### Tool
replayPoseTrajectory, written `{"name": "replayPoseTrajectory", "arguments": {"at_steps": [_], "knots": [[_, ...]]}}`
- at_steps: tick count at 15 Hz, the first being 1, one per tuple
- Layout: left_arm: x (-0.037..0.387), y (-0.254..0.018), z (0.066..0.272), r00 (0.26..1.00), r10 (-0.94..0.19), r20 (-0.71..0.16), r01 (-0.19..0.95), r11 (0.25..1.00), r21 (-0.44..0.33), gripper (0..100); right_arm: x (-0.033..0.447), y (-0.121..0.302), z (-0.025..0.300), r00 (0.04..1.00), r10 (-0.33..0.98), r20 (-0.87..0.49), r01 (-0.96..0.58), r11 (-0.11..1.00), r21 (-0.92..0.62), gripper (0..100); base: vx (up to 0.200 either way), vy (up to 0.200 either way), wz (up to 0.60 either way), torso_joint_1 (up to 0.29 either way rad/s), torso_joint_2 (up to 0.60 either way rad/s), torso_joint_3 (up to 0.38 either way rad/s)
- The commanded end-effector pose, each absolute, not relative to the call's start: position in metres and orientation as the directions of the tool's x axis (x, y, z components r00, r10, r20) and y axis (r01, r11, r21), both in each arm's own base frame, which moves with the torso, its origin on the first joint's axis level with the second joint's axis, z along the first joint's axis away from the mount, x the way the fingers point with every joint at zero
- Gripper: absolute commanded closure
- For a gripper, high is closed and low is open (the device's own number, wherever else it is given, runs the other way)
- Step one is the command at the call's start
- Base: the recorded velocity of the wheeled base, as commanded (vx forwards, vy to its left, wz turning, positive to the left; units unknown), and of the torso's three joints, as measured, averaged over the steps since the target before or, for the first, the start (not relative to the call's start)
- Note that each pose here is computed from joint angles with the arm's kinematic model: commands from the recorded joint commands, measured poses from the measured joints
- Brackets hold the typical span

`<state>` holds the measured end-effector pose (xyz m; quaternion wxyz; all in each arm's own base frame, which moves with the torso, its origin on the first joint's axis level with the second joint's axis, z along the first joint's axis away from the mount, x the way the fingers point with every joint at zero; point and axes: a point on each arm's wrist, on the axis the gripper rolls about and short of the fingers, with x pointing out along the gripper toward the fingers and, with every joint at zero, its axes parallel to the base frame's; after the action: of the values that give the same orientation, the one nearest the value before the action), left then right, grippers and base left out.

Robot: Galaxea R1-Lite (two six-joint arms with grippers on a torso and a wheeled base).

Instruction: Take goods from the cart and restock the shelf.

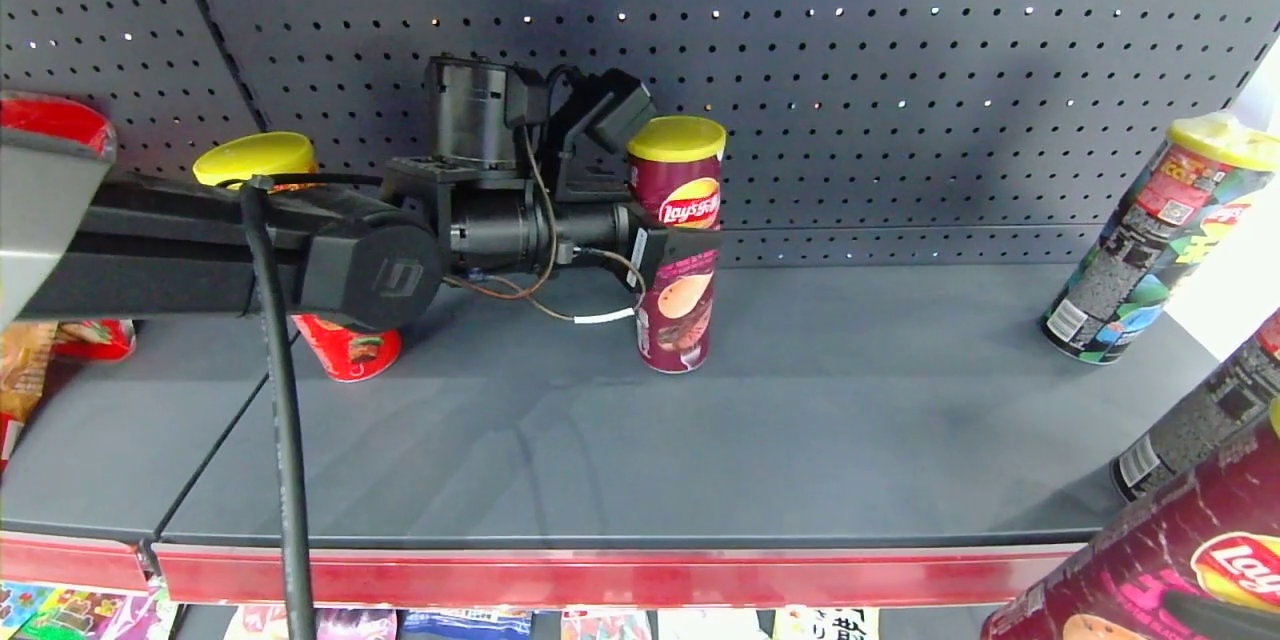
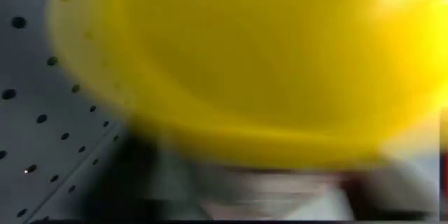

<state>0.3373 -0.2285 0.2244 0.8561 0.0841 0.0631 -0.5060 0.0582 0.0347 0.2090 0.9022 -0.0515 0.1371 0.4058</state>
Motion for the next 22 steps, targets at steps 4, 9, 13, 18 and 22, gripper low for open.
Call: {"name": "replayPoseTrajectory", "arguments": {"at_steps": [4,9,13,18,22], "knots": [[0.329,-0.227,0.23,0.466,-0.865,-0.185,0.884,0.462,0.065,100,0.059,0.035,0.208,0.63,0.719,-0.294,-0.748,0.664,0.021,100,0.0,0.0,0.0,0.0,0.0,0.0],[0.297,-0.22,0.248,0.345,-0.926,-0.152,0.937,0.349,0.0,100,0.06,0.036,0.21,0.628,0.721,-0.291,-0.75,0.662,0.021,100,0.0,0.0,0.0,0.0,0.0,0.0],[0.253,-0.212,0.233,0.211,-0.956,-0.204,0.974,0.224,-0.043,100,0.06,0.036,0.212,0.628,0.724,-0.286,-0.752,0.659,0.018,100,0.0,0.0,0.0,0.0,0.0,0.0],[0.254,-0.206,0.222,0.198,-0.953,-0.229,0.98,0.196,0.034,100,0.06,0.036,0.212,0.628,0.724,-0.285,-0.752,0.659,0.018,100,0.0,0.0,0.0,0.0,0.0,0.0],[0.25,-0.204,0.218,0.159,-0.96,-0.232,0.987,0.158,0.021,100,0.059,0.035,0.213,0.629,0.725,-0.281,-0.752,0.659,0.016,100,0.0,0.0,0.0,0.0,0.0,0.0]]}}
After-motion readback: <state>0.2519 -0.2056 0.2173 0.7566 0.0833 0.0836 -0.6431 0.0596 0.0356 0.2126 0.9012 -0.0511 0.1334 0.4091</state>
